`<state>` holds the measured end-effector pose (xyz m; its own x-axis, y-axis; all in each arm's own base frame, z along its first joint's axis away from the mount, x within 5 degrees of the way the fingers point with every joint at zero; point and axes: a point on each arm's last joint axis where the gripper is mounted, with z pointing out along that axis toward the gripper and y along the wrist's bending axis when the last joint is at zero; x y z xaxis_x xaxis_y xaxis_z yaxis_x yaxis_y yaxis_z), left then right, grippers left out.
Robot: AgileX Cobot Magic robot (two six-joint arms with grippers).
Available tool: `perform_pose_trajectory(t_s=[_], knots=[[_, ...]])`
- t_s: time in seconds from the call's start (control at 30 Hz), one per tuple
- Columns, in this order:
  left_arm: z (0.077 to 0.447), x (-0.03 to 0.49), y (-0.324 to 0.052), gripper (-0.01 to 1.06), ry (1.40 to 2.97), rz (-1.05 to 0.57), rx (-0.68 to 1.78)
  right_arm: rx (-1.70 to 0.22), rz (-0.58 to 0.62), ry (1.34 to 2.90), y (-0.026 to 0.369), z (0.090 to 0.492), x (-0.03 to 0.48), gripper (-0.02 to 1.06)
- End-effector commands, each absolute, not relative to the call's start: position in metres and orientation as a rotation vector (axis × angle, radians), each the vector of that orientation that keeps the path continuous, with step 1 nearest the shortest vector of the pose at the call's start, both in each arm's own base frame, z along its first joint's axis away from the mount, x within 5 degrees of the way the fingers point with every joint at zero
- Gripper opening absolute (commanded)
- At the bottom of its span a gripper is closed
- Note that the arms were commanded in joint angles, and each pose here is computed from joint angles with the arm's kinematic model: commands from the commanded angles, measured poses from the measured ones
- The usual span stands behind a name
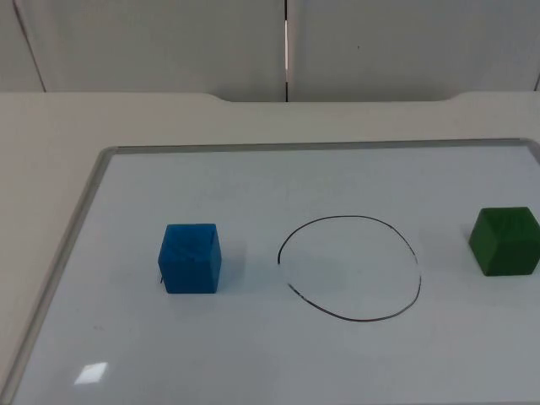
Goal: Push the two cubes into the marked area.
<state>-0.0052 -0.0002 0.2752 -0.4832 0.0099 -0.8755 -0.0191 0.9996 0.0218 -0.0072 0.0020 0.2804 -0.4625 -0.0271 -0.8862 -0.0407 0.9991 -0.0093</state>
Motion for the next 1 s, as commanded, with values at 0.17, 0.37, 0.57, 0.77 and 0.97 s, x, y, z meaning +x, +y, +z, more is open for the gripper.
perform_pose_trajectory(t_s=[0.17,0.37,0.57,0.77,0.97], knots=[[0.288,-0.005,-0.001,1.05,2.021,0.015,-0.005,-0.046,0.025,2.046,0.002,0.28,-0.007,1.05],[0.296,0.006,-0.002,1.05,2.005,0.005,-0.006,-0.046,0.025,2.046,0.002,0.28,-0.007,1.05],[0.298,0.01,-0.002,1.05,2.003,0.0,-0.007,-0.046,0.025,2.046,0.002,0.28,-0.007,1.05],[0.3,0.011,-0.006,1.05,1.981,-0.069,-0.011,-0.046,0.025,2.046,0.002,0.28,-0.007,1.05],[0.303,0.013,-0.01,1.05,1.947,-0.118,0.013,-0.046,0.025,2.046,0.002,0.28,-0.007,1.05]])
